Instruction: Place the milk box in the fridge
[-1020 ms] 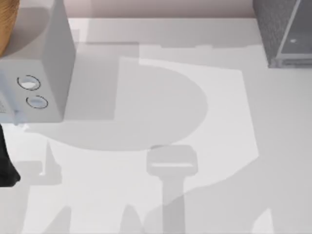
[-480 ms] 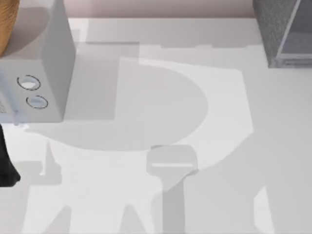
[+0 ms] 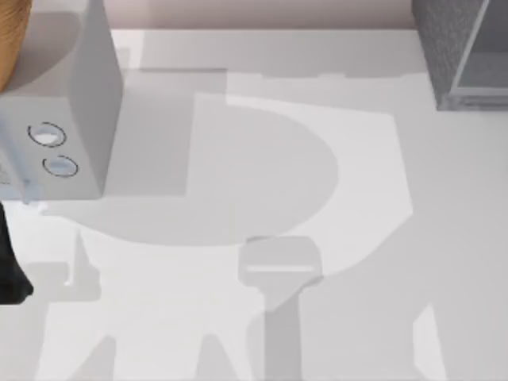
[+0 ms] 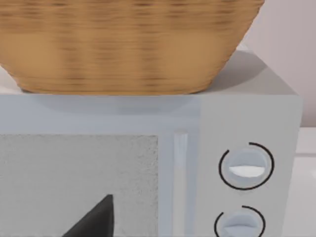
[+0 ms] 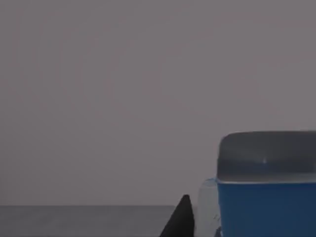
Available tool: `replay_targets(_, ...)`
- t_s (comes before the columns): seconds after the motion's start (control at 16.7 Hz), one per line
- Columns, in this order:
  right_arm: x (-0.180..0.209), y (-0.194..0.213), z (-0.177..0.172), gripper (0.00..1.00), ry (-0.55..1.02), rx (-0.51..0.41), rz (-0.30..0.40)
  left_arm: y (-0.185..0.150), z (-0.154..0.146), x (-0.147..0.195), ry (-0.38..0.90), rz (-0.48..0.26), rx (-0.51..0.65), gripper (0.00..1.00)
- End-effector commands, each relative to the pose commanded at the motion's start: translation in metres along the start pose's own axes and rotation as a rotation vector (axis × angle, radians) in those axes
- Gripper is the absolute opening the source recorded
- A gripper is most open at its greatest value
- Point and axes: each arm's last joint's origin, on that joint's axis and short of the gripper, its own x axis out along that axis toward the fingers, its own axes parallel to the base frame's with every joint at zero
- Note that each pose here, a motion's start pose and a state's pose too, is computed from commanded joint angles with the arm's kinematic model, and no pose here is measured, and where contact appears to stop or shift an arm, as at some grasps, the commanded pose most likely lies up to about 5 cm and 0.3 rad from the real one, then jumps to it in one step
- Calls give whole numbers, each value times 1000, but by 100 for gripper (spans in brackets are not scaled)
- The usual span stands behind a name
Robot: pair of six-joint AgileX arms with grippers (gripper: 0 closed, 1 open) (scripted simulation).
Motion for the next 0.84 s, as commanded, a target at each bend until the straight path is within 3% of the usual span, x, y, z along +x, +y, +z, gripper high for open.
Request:
replay_targets(0.48,0,0,0,98,0,0,0,0,0,0,0,0,0,100)
replay_targets(0.84,0,0,0,100,0,0,0,0,0,0,0,0,0,100)
